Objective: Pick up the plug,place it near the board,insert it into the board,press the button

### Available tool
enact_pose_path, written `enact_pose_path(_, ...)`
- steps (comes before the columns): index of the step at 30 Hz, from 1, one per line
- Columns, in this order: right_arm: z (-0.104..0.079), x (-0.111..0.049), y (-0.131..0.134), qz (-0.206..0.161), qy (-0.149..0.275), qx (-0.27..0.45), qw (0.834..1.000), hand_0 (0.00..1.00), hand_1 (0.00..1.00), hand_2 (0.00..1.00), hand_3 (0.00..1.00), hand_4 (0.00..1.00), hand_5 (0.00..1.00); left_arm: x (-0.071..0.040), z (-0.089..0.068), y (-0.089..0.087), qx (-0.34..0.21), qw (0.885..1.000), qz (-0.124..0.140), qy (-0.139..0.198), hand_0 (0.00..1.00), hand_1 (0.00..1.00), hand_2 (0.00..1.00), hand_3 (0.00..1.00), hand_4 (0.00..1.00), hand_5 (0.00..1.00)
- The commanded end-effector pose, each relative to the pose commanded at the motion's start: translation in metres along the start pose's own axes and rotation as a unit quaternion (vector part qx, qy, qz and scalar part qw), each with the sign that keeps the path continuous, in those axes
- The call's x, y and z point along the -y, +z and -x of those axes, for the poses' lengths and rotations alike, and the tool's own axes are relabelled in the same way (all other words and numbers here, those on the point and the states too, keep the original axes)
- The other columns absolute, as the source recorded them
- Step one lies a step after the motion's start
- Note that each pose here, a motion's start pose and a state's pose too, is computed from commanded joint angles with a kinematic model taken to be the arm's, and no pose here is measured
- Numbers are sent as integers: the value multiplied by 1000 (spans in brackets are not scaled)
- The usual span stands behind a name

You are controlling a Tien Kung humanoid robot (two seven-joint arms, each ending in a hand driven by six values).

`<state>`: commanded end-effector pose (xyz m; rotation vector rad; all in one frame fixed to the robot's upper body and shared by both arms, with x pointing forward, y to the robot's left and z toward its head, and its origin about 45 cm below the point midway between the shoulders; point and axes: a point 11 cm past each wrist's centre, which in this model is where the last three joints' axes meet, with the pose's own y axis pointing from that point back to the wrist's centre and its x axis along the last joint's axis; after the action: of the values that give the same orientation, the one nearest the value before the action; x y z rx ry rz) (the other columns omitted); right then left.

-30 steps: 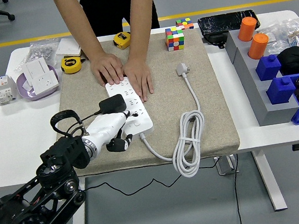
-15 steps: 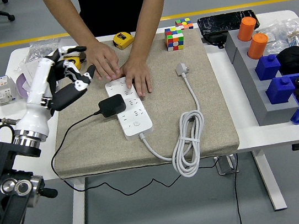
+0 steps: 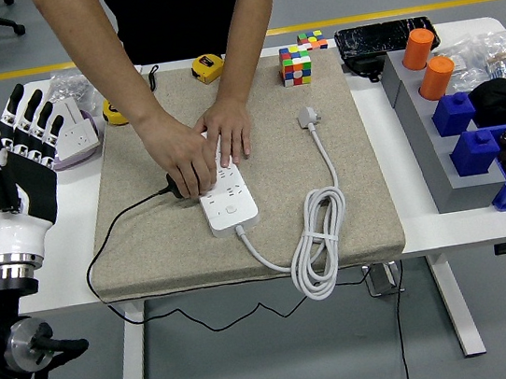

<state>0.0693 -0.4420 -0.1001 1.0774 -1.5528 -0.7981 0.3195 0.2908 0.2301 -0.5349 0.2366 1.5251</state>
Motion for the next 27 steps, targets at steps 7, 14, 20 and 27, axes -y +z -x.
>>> enact_pose_path(7, -1, 0, -1, -1, 1, 2, 1000, 998, 875, 780, 782, 998, 966, 1, -6, 1, -144, 989, 2, 23, 998, 998, 998, 997, 998, 998)
enact_pose_path(14, 0, 0, -4, -4, 0, 3, 1000, 998, 875, 780, 783, 998, 968, 3, -10, 4, -162, 986, 6, 28, 998, 998, 998, 996, 998, 998)
enact_pose_path(20, -1, 0, -5, -5, 1, 3, 1000, 998, 874, 780, 783, 998, 971, 4, -10, 5, -156, 987, 4, 25, 998, 998, 998, 994, 998, 998)
enact_pose_path(27, -1, 0, -5, -5, 1, 4, 1000, 998, 875, 780, 782, 998, 971, 5, -11, 6, -157, 987, 5, 23, 998, 998, 998, 993, 998, 998)
